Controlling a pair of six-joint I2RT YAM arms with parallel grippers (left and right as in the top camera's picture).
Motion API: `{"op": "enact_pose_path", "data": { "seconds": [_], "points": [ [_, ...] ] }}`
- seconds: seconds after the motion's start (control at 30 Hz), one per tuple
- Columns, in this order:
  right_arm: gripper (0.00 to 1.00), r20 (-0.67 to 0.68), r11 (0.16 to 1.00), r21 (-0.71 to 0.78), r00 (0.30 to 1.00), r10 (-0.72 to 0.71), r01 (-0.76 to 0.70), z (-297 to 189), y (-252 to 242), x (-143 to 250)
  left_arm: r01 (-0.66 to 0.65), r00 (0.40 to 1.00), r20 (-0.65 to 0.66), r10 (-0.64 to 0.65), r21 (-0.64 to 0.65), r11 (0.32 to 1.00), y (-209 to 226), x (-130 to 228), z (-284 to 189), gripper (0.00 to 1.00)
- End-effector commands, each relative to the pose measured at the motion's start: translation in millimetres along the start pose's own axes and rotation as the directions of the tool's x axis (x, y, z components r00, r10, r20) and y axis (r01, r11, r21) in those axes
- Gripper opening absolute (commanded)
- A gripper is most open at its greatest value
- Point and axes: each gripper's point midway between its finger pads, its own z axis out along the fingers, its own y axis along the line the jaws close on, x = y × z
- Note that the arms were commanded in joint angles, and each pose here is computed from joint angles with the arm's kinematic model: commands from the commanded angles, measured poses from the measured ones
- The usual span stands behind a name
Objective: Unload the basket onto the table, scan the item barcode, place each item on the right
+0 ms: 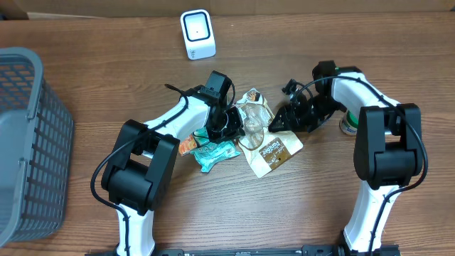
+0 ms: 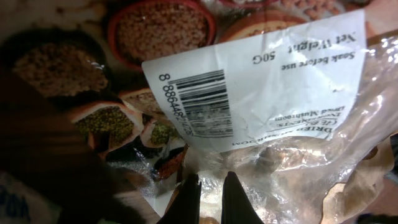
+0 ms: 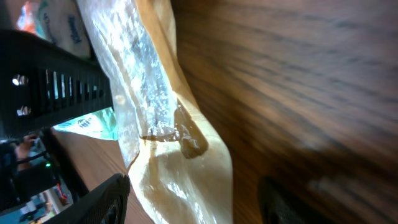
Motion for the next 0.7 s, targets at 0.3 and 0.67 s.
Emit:
{"op": "enact_pose_path", "data": {
  "seconds": [0.3,0.67],
  "points": [
    [0.65,0.002,0.981,-0.187,0.999,-0.045,0.044,35,39,9,0.034,0.999,0.014,-0.033,-0.062,0.997,19,-6,15,0.04],
    [0.31,0.001,0.983,-0.180,1.000,0.025,-0.025,46,48,-1,0.033,0.999,0.014,-0.033,-0.063,0.997,19,-6,15,0.04]
  ]
}}
